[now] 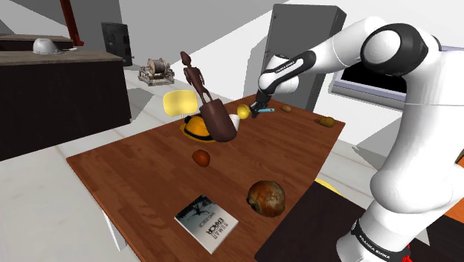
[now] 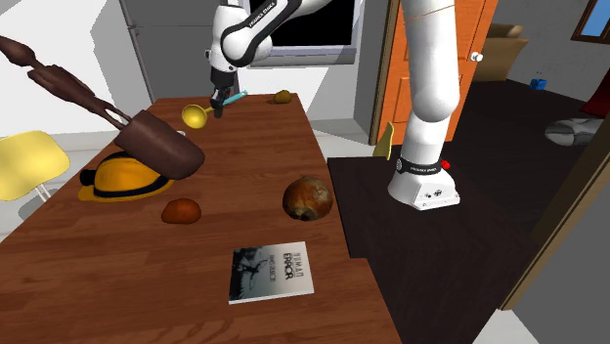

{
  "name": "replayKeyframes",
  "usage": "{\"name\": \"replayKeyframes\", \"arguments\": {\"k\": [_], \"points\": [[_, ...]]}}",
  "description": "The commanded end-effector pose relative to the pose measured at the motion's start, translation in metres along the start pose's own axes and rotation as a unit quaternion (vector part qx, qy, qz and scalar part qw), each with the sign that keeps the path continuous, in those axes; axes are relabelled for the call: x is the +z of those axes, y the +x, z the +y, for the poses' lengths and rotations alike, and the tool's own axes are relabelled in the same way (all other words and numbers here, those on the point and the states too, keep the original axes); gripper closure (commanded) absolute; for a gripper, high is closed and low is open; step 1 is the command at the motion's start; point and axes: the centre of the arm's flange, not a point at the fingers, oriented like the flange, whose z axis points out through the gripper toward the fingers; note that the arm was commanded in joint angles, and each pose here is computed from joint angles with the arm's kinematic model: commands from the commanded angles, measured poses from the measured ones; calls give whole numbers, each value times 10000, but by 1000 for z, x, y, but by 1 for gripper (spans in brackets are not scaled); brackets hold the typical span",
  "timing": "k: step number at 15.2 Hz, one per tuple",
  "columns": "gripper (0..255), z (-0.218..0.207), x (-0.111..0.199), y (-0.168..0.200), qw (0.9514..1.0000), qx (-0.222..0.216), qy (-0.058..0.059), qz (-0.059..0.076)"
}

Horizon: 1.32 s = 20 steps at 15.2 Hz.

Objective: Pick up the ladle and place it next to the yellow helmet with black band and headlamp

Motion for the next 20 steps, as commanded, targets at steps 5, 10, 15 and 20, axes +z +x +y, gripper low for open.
{"name": "replayKeyframes", "arguments": {"k": [5, 10, 15, 20], "points": [[255, 60, 13, 49, 10000, -3, 0, -1], [255, 68, 35, 49, 10000, -3, 0, -1], [255, 68, 60, 41, 10000, -3, 0, -1], [255, 67, 86, 33, 10000, -3, 0, -1]]}}
